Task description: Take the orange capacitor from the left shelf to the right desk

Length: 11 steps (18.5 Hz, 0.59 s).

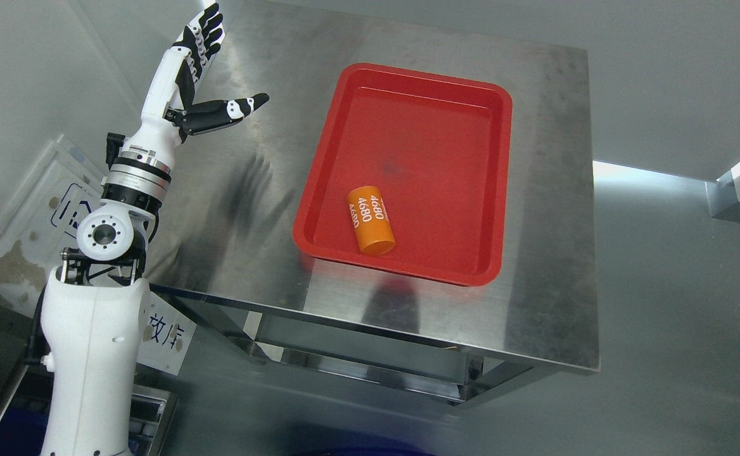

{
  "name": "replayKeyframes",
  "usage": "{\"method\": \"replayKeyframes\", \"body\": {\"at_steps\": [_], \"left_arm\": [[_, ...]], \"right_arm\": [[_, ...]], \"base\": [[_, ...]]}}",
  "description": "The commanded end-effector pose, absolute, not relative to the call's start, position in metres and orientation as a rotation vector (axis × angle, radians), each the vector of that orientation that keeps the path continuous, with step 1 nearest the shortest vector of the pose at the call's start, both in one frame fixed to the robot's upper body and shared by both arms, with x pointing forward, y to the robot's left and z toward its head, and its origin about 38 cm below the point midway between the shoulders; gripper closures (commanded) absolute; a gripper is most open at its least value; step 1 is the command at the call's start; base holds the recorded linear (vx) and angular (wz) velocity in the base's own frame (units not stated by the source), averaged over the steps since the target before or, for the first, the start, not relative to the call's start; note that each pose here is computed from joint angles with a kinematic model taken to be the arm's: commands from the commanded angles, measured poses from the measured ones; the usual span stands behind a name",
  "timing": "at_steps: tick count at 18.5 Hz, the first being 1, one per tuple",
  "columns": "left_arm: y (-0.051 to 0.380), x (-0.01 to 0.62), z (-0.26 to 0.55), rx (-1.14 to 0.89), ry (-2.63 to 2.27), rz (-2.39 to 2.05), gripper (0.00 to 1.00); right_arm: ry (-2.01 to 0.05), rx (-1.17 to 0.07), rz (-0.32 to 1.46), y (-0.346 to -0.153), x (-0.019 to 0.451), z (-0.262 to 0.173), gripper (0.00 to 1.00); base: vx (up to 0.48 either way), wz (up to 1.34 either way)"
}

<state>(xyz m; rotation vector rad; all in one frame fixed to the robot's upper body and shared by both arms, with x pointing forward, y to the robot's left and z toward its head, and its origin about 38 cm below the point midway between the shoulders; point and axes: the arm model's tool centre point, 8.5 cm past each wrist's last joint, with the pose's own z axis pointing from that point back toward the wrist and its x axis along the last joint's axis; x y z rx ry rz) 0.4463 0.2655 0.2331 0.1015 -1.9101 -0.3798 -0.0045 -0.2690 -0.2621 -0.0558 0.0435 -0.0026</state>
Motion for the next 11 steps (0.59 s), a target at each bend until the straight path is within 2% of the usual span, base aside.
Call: {"method": "replayKeyframes", "body": {"at_steps": [1, 4, 11], "left_arm": [[0.283, 0.438, 0.226, 0.155, -1.878, -0.414, 0.00], [0.295, 0.431, 0.212, 0.183, -1.830, -0.440, 0.00], [0.293, 0.431, 0.211, 0.173, -1.827, -0.450, 0.00]], "right_arm": [[0.008, -0.072, -0.011, -0.280, 0.008, -0.262, 0.00], [0.008, -0.072, -0.011, -0.280, 0.008, -0.262, 0.00], [0.008, -0.072, -0.011, -0.280, 0.008, -0.262, 0.00]], "base": [[0.000, 0.00], [0.000, 0.00], [0.000, 0.00]]}}
